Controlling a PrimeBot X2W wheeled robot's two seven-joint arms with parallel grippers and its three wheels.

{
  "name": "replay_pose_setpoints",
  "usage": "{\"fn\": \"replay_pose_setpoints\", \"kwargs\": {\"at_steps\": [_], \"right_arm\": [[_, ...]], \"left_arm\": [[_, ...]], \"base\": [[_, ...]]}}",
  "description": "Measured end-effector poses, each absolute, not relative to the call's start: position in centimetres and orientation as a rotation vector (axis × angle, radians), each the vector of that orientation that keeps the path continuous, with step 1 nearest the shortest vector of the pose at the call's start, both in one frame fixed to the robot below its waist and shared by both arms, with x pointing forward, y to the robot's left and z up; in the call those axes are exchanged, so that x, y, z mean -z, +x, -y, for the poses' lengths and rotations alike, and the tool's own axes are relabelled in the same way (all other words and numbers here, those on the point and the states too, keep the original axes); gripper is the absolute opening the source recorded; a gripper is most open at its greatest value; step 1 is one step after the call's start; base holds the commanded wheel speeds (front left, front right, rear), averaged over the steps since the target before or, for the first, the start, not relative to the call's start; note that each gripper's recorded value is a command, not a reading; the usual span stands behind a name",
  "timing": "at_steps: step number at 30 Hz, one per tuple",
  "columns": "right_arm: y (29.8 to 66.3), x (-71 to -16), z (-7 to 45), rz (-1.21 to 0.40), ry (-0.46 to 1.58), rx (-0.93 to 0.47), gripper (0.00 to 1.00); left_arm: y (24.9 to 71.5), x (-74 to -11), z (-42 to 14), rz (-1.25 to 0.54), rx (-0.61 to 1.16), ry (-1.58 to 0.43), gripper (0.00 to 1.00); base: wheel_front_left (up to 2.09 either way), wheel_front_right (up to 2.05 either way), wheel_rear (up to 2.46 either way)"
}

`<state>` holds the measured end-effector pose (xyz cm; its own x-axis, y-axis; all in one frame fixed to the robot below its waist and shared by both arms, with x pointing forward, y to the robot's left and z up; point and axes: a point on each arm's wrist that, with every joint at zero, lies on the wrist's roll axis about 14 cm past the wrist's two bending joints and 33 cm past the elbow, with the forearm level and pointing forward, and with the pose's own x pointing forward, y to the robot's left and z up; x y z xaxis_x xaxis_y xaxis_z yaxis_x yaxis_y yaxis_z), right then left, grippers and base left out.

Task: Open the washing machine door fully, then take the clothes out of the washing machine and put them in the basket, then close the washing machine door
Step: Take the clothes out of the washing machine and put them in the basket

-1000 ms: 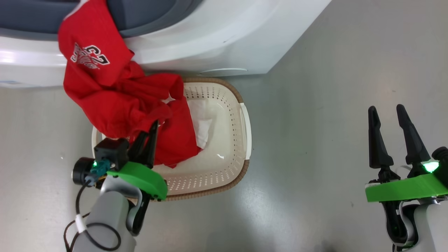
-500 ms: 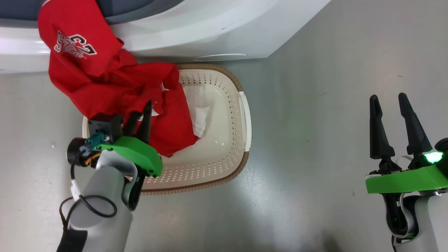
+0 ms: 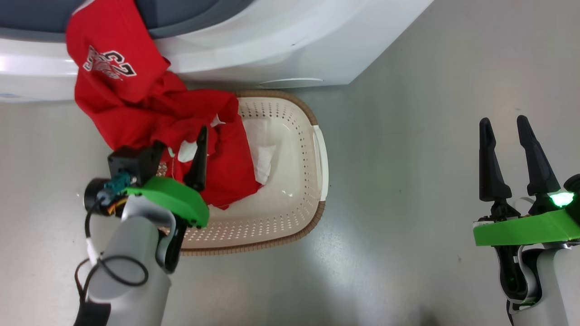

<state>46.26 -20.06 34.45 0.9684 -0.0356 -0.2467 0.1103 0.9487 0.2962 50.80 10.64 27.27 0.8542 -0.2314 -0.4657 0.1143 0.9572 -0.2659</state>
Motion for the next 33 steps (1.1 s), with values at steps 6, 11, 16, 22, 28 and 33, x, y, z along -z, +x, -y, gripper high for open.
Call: {"fn": "replay_pose_setpoints", "kwargs": {"at_steps": [6,11,16,22,28,33], "right_arm": [[46.3,-35.2,19.7,-0.225,0.319,0.064,1.0],[46.5,-35.8,19.3,-0.214,0.325,0.051,1.0],[46.4,-36.2,18.9,-0.208,0.328,0.038,1.0],[45.8,-36.3,18.5,-0.22,0.328,0.027,1.0],[45.9,-36.9,18.5,-0.205,0.321,0.015,1.0],[45.6,-36.9,18.5,-0.21,0.319,0.013,1.0]], "left_arm": [[50.0,-28.7,-11.8,-0.476,0.146,-0.244,1.0],[49.3,-30.0,-13.0,-0.436,0.111,-0.246,1.0],[48.3,-31.3,-14.1,-0.401,0.077,-0.235,1.0],[47.2,-33.1,-15.0,-0.351,0.052,-0.213,1.0],[46.0,-34.7,-16.0,-0.311,0.011,-0.2,1.0],[45.1,-35.2,-16.0,-0.301,0.003,-0.199,1.0]], "base": [[0.0,0.0,0.0],[0.0,0.0,0.0],[0.0,0.0,0.0],[0.0,0.0,0.0],[0.0,0.0,0.0],[0.0,0.0,0.0]]}}
